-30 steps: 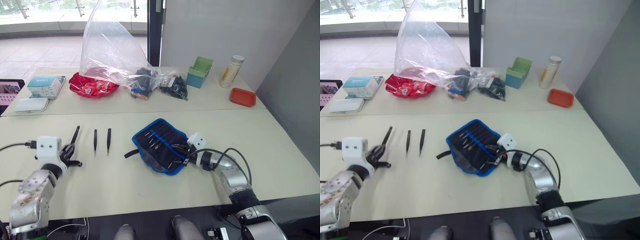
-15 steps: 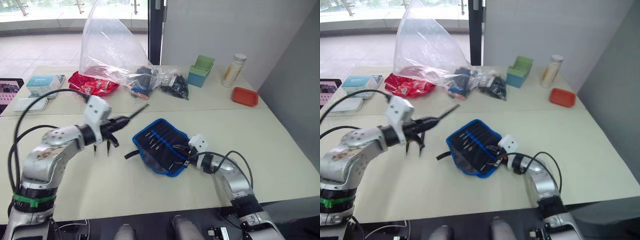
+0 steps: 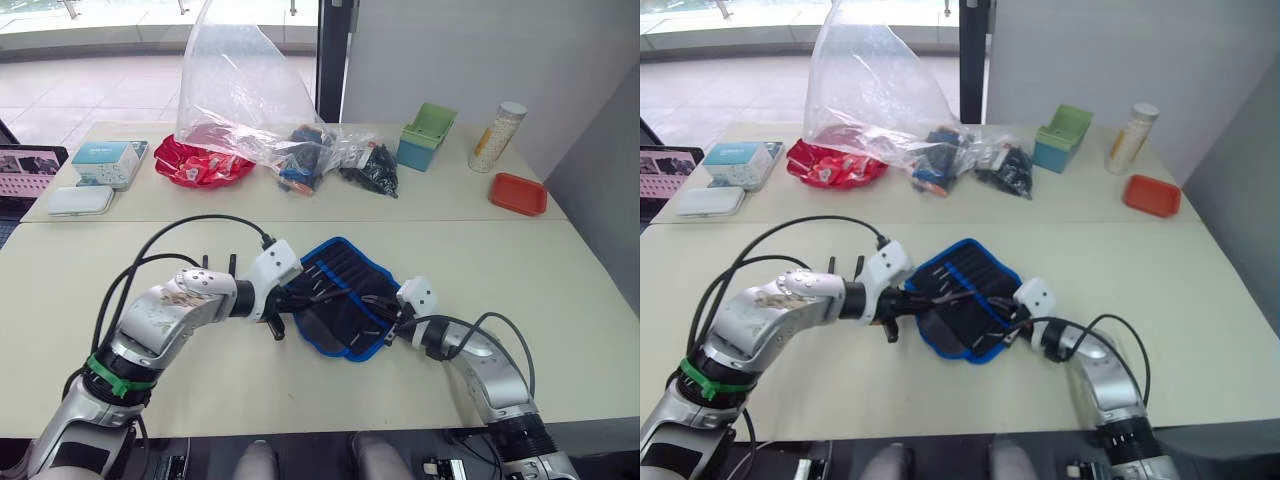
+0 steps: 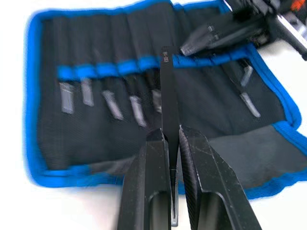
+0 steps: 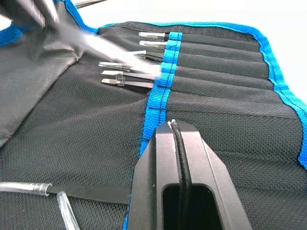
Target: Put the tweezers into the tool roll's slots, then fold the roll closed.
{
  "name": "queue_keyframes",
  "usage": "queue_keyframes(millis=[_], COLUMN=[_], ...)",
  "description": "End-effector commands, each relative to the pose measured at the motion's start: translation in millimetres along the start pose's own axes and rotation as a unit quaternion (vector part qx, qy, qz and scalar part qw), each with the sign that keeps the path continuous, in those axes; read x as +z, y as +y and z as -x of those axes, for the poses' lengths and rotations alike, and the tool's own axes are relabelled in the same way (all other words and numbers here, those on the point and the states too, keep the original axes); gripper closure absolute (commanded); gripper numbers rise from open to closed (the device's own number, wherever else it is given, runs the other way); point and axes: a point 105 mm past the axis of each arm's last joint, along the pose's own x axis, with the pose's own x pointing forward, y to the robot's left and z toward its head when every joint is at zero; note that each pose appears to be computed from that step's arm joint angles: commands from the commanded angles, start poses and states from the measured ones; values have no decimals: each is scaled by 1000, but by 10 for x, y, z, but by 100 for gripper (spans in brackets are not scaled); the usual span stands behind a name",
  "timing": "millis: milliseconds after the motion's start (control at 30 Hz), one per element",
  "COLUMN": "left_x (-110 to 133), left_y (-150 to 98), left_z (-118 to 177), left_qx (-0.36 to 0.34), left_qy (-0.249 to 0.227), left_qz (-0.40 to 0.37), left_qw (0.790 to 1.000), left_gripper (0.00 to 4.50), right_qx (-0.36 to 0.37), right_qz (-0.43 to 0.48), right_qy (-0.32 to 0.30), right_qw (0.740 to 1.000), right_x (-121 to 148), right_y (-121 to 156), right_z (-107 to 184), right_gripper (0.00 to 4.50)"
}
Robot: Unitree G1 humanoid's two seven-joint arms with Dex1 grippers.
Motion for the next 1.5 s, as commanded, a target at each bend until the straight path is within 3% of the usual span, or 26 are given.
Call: queue_keyframes(millis=[33,233,567,1300,1467,1500], left_x=[31,-22,41,367,378,364], left_y=[44,35,-40,-140,-109,-88], left_z=[41,22,-144,-879,-905,-892], left_qx=[22,31,28,32,42,47], left_qy=[12,25,-11,-71,-76,-75], left_qz=[-23,-27,0,15,18,17], left_qw=[999,999,1000,997,996,996], left_gripper=[449,449,449,449,449,406], right_qx=[24,24,24,23,20,19], right_qz=[-60,-58,-55,-51,-53,-53], right_qy=[91,95,99,108,108,108], right_qw=[994,993,993,993,993,993], right_x=[-527,-536,-541,-541,-533,-534], right_y=[183,155,128,133,124,125], right_z=[115,82,46,100,107,111], right_gripper=[450,450,450,450,450,450])
